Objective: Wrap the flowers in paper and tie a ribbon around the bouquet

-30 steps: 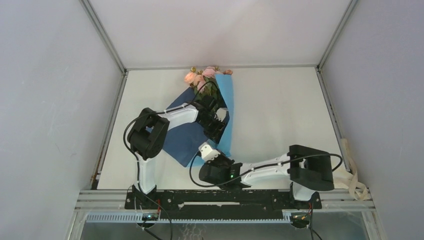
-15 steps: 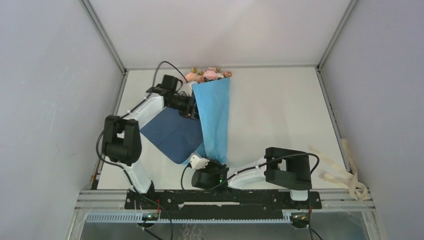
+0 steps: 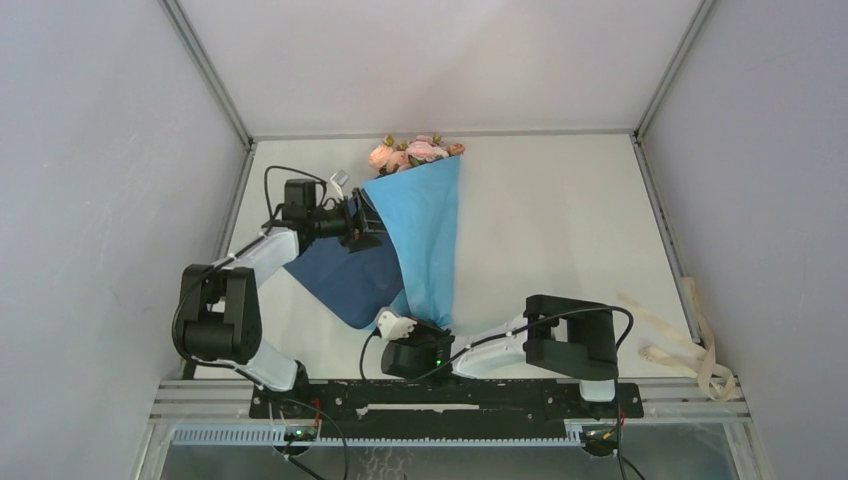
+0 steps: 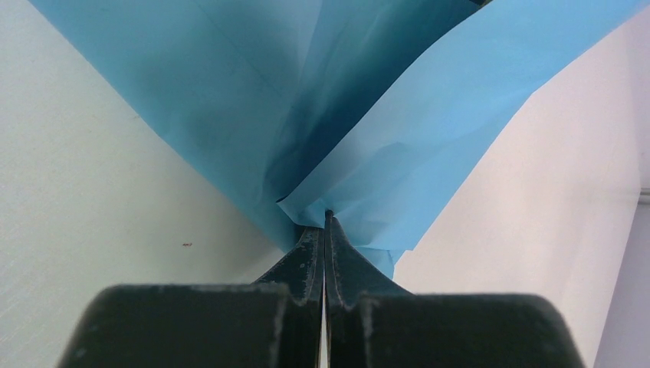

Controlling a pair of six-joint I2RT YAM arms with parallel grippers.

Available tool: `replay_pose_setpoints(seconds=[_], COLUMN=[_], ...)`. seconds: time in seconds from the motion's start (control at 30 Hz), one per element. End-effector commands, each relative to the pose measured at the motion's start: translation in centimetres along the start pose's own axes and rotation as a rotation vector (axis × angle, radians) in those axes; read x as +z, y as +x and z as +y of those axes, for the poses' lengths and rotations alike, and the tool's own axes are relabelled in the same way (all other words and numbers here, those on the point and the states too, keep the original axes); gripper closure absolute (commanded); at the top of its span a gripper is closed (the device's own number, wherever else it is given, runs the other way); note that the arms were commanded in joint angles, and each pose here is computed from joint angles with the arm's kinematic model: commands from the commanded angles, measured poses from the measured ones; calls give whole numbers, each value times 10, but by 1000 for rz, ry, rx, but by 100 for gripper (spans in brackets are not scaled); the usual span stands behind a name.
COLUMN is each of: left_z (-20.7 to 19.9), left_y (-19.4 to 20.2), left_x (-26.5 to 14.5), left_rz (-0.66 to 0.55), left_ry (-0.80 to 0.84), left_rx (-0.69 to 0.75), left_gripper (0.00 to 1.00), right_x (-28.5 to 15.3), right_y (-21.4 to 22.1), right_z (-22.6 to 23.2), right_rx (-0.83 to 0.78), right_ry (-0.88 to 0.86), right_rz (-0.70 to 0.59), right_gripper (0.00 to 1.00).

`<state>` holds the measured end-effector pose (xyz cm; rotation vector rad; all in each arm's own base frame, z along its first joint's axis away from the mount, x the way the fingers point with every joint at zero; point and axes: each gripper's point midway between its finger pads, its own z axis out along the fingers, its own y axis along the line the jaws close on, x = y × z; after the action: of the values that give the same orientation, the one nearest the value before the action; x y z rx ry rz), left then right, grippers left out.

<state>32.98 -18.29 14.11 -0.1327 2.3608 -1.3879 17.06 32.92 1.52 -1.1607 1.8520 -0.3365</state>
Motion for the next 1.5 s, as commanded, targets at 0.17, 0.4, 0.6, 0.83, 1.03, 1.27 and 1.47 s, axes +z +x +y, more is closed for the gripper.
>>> replay_pose_setpoints(seconds=[0.17, 0.4, 0.6, 0.83, 1.03, 1.27, 1.47], left_z=[-37, -64, -44, -26, -15, 7, 64], left_y=[-4, -55, -20, 11, 17, 15, 9], left_x=[6, -52, -35, 2, 18, 26, 36], left_rz=[-25, -255, -156, -20, 36, 51, 68], left_ry=[120, 127, 100, 31, 14, -24, -137], left_rx=[-20, 81, -12, -18, -35, -38, -77], left_gripper=[16, 13, 0, 0, 14, 99, 100], right_x=[-4, -3, -1, -3, -4, -6, -22], right_y=[-9, -7, -10, -8, -8, -11, -16], right_z=[8, 10, 12, 9, 9, 8, 2], right_rx=[-9, -20, -25, -32, -31, -38, -57], right_ry=[-36, -43, -44, -36, -34, -43, -112], right_rz=[-12, -6, -20, -13, -13, -19, -20], right_gripper=[100, 100, 100, 100, 100, 100, 79])
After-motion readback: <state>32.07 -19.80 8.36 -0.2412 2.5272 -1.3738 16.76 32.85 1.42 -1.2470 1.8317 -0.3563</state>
